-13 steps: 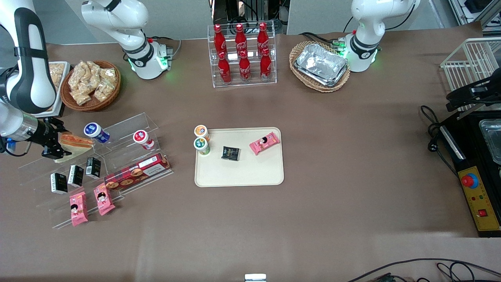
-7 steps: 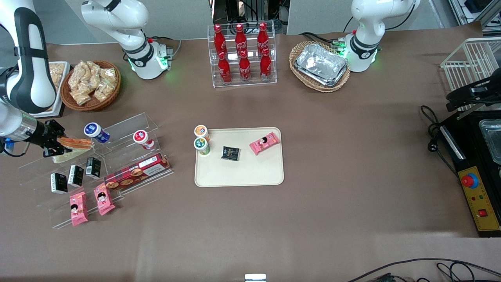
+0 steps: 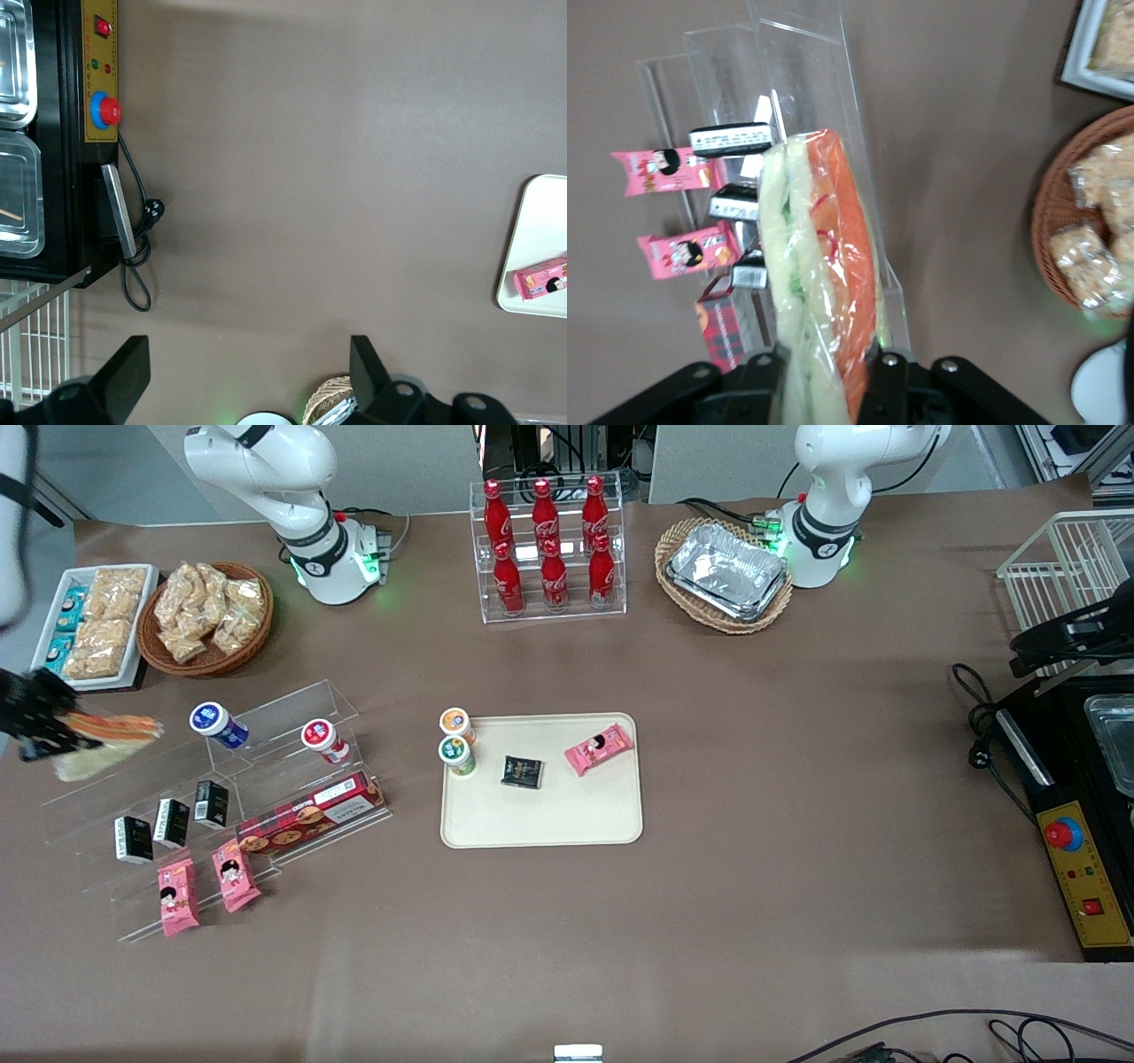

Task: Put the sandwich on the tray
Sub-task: 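Lift the sandwich and carry it over the cream tray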

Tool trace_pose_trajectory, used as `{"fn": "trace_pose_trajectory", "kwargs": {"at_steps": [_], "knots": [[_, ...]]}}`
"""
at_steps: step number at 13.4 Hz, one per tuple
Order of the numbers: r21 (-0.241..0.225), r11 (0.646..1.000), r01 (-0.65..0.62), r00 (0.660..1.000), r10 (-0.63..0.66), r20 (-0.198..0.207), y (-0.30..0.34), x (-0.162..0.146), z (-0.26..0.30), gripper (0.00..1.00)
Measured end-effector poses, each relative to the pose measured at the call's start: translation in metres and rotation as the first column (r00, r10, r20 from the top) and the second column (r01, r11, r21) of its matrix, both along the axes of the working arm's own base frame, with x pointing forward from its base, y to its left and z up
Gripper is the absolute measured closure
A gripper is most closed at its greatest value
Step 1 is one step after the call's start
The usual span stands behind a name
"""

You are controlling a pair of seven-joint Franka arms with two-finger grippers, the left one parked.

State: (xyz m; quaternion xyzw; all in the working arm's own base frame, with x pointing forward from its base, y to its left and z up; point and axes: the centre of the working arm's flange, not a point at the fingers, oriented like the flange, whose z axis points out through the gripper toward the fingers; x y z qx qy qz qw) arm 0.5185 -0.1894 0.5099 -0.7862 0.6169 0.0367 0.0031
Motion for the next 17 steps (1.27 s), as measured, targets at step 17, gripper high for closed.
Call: {"fn": "trace_pose_trajectory", "kwargs": {"at_steps": [17], "knots": [[0.126,0.949,0.289,0.951,-0.300,0.078,0.378,0.094,-0.016,0.78]]}}
